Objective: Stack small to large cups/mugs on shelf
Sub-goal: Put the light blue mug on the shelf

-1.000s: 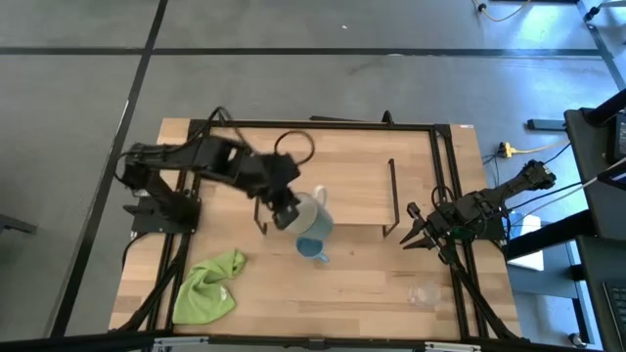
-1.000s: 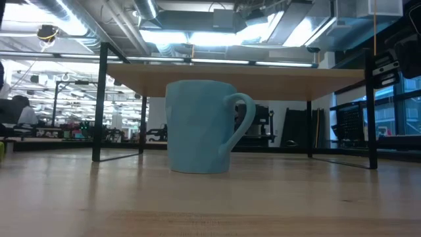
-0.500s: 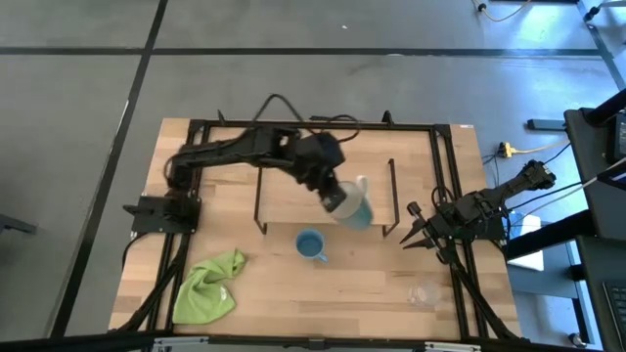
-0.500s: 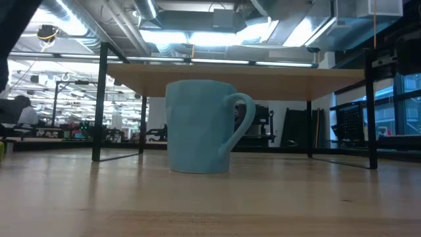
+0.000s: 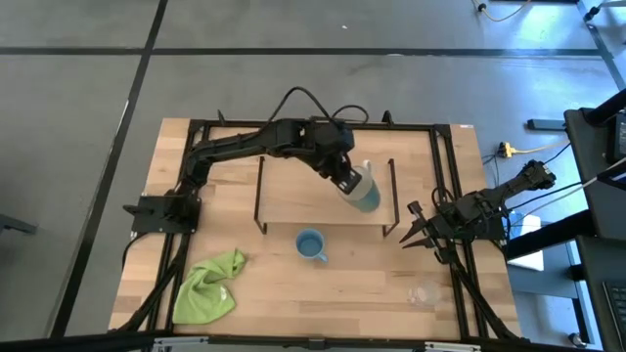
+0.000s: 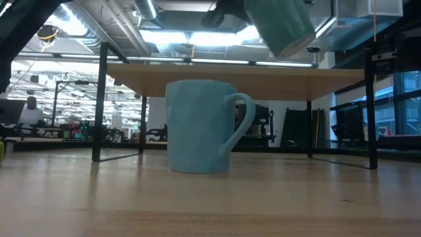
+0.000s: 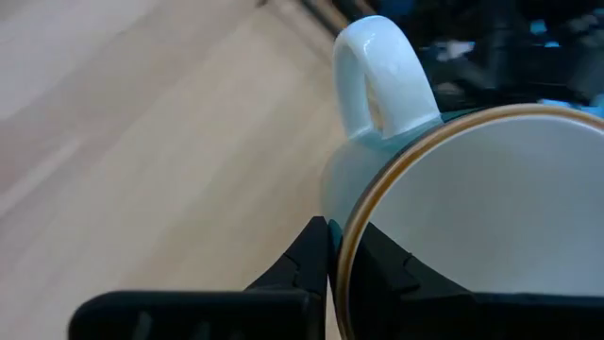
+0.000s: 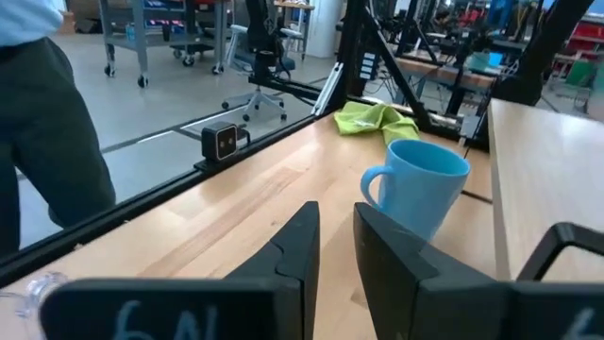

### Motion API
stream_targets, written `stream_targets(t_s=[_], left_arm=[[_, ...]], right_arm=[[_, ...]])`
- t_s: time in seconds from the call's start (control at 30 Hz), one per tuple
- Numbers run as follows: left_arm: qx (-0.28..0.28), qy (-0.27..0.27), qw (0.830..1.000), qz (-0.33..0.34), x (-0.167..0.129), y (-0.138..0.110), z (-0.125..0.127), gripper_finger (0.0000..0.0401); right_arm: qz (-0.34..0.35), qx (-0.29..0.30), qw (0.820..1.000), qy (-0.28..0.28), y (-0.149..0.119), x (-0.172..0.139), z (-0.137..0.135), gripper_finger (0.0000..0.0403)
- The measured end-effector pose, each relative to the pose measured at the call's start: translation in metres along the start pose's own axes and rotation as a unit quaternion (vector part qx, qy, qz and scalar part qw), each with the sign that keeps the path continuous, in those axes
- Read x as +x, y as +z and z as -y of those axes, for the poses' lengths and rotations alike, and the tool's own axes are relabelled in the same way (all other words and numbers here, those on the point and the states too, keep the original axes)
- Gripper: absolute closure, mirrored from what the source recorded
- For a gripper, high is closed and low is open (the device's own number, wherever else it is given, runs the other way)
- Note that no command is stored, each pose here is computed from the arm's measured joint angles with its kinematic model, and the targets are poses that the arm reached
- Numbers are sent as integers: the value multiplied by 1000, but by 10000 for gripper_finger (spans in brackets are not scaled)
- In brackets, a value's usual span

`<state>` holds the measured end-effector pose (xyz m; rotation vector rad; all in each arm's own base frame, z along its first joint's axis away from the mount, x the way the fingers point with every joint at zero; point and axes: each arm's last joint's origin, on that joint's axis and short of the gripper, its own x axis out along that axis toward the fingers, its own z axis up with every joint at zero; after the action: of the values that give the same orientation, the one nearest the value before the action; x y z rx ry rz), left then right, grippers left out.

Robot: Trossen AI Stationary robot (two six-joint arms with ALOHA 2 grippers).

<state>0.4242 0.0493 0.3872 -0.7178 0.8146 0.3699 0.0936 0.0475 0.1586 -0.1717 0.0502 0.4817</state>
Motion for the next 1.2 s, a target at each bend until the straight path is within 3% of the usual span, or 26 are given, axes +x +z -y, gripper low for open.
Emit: stream_targets(t_s=[0.5, 0.6, 0.7, 0.8, 0.87, 1.03, 1.2], left_arm=[[-34, 100, 994, -43, -101, -38, -16, 383], [-26, 108, 992, -55, -97, -44, -13, 383], [-21, 101, 993, -56, -94, -44, -11, 383], [-13, 108, 991, -74, -85, -44, -13, 383], [-14, 112, 990, -81, -78, -43, -14, 383], [0, 92, 992, -81, -77, -41, -12, 383], [6, 118, 988, -98, -70, -38, -20, 383]], right_arm=[[-4, -2, 1000, 1, -1, 0, 0, 331], [-5, -1, 1000, 1, -1, 0, 0, 331], [-3, 50, 999, 3, -1, 0, 0, 331], [7, 61, 998, -5, 1, 0, 0, 331], [50, 50, 997, -15, 10, -1, 2, 331], [163, -44, 984, -55, 32, -6, 6, 331], [221, -14, 969, -112, 44, -12, 11, 331]])
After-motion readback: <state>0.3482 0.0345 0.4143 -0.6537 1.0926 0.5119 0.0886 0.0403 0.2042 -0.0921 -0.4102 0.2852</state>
